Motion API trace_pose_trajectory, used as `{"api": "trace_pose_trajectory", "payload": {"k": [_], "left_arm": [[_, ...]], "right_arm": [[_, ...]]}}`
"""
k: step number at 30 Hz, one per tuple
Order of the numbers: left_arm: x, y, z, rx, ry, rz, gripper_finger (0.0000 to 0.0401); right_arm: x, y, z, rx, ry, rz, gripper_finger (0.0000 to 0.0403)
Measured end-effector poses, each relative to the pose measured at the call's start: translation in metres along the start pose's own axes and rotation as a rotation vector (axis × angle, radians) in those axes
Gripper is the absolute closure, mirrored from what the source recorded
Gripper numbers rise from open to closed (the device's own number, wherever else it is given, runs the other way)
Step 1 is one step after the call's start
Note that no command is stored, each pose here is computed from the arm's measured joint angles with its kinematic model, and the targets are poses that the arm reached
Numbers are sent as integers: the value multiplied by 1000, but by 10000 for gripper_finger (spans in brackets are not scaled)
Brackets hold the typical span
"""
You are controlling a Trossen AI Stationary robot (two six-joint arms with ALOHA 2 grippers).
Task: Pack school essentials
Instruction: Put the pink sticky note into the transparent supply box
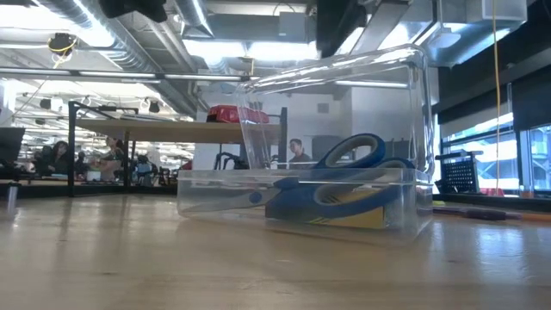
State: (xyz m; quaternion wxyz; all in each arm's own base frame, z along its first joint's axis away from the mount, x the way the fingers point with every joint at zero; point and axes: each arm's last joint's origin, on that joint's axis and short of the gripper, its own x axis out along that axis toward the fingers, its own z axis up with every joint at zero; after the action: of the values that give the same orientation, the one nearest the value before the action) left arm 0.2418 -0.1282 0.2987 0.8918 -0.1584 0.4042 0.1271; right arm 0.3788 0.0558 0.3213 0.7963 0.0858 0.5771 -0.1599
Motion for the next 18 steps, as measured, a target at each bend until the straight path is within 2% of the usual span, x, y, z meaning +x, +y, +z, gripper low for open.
{"api": "trace_pose_trajectory", "payload": {"k": [9, 13, 18], "left_arm": [[-1, 0, -1, 1, -10, 7, 313], [-1, 0, -1, 1, -10, 7, 313], [-1, 0, -1, 1, -10, 8, 313]], "right_arm": [[54, -8, -5, 27, 31, -21, 258], [68, -6, -8, -22, 15, 3, 258], [77, 0, -8, -73, 0, 99, 258]]}}
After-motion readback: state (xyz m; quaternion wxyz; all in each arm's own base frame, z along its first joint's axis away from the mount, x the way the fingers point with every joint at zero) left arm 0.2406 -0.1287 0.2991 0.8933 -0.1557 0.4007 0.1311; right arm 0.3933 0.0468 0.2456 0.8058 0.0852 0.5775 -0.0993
